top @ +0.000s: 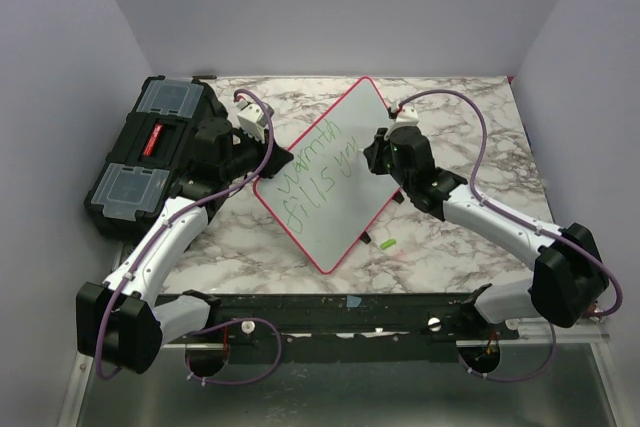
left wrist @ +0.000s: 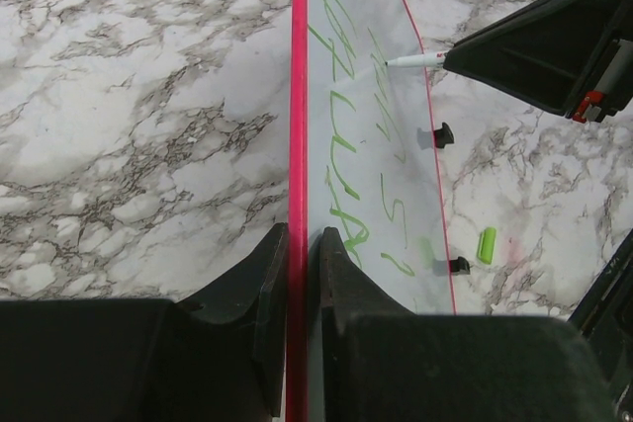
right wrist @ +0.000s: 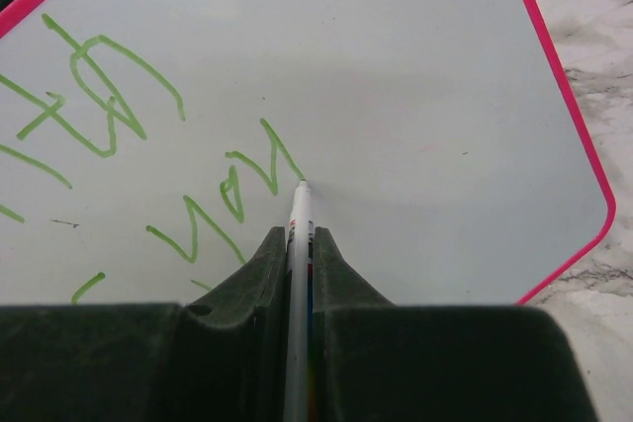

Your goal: Write a sentence on the whiteboard

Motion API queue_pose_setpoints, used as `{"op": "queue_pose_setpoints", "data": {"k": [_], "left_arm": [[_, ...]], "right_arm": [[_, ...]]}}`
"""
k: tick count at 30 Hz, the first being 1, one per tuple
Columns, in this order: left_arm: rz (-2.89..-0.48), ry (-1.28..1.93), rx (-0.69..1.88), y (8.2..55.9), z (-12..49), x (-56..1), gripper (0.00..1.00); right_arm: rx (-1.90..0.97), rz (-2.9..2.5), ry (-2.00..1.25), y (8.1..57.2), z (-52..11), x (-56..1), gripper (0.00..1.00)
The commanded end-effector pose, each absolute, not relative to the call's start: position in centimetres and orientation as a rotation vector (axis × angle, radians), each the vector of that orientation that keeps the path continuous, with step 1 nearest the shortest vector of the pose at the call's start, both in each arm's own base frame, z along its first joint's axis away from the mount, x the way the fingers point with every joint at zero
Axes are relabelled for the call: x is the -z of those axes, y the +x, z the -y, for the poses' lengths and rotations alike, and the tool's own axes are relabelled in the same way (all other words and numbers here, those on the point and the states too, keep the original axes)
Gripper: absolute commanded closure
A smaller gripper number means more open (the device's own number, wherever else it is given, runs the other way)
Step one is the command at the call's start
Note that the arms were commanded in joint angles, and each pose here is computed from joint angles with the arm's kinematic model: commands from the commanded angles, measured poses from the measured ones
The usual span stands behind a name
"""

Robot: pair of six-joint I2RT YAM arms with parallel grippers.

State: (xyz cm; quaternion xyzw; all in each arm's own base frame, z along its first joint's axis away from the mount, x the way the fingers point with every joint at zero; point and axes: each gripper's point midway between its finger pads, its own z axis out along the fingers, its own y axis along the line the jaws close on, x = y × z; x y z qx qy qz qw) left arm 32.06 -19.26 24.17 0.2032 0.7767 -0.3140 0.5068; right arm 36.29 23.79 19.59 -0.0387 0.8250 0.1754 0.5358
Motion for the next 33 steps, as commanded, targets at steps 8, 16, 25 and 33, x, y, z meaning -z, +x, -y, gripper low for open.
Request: {"op": "queue_pose_setpoints", "data": {"k": [8,16,25,33], "left_arm": [[-1.799,0.570,0.707,32.2,19.4,-25.1,1.00],[-1.801,0.570,0.705,32.2,19.4,-25.1,1.00],[-1.801,0.571,0.704,32.2,19.4,-25.1,1.00],[-1.800,0.570,0.703,32.2,19.4,-25.1,1.00]], "right_arm": [[-0.383,-1.931,-0.045,36.2,-22.6,-21.5,0.99],[-0.378,-1.871,-0.026,37.4,-22.8,-23.9,0.99],[-0.384,-1.854,-0.020,38.4,-23.5,-24.6,0.99],[-0.391,-1.864,-0.013,39.2,-24.2,-24.1,1.00]]}}
